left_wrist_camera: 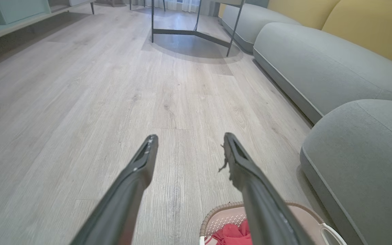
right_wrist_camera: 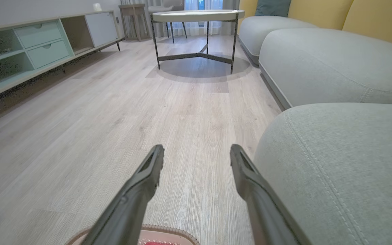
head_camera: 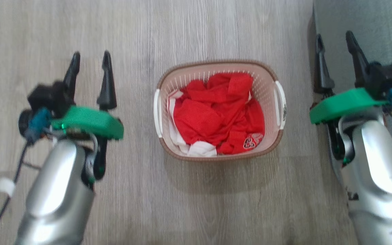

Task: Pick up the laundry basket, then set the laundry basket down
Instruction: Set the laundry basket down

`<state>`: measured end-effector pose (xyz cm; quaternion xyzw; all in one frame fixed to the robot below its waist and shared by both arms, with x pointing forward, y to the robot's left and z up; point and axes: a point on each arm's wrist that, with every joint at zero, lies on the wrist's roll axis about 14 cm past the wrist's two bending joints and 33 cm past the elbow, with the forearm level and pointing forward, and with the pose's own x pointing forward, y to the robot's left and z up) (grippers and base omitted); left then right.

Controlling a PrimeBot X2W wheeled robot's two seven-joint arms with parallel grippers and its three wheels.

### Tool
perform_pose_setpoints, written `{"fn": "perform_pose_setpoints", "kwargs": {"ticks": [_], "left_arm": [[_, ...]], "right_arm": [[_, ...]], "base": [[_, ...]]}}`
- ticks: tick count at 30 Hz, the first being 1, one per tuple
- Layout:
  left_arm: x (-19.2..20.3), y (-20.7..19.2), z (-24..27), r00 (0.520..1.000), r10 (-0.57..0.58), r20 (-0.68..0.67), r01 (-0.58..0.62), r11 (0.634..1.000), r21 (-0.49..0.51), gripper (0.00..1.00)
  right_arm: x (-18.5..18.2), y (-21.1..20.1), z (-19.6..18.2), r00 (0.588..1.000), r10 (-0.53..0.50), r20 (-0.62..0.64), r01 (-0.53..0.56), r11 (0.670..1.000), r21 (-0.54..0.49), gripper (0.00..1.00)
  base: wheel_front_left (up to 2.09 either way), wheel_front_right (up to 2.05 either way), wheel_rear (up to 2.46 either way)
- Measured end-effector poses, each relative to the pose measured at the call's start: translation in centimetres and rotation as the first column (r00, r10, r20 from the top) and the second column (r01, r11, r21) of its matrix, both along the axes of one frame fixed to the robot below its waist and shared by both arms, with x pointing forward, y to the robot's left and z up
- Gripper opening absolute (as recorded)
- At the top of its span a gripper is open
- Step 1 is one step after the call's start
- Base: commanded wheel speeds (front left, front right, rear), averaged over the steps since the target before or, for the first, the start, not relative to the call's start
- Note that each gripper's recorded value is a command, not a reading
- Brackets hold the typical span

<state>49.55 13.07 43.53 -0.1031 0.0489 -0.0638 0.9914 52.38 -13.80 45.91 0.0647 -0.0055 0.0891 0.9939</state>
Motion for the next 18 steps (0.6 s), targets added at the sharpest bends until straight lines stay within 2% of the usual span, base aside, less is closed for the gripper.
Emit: {"fn": "perform_pose_setpoints", "kwargs": {"ticks": [6,18], "left_arm": [[-2.8,0.8,2.0,0.999,0.029,0.044,-0.029,0.999,0.02,1.0],[-8.7,2.2,5.2,0.995,0.084,0.06,-0.086,0.996,0.035,1.0]], "right_arm": [[-2.0,-0.2,2.6,0.998,-0.006,0.06,0.005,1.0,0.007,1.0],[-7.6,-0.5,4.8,0.996,-0.014,0.09,0.013,1.0,0.006,1.0]], "base": [[0.0,0.0,0.0],[0.0,0.0,0.0]]}}
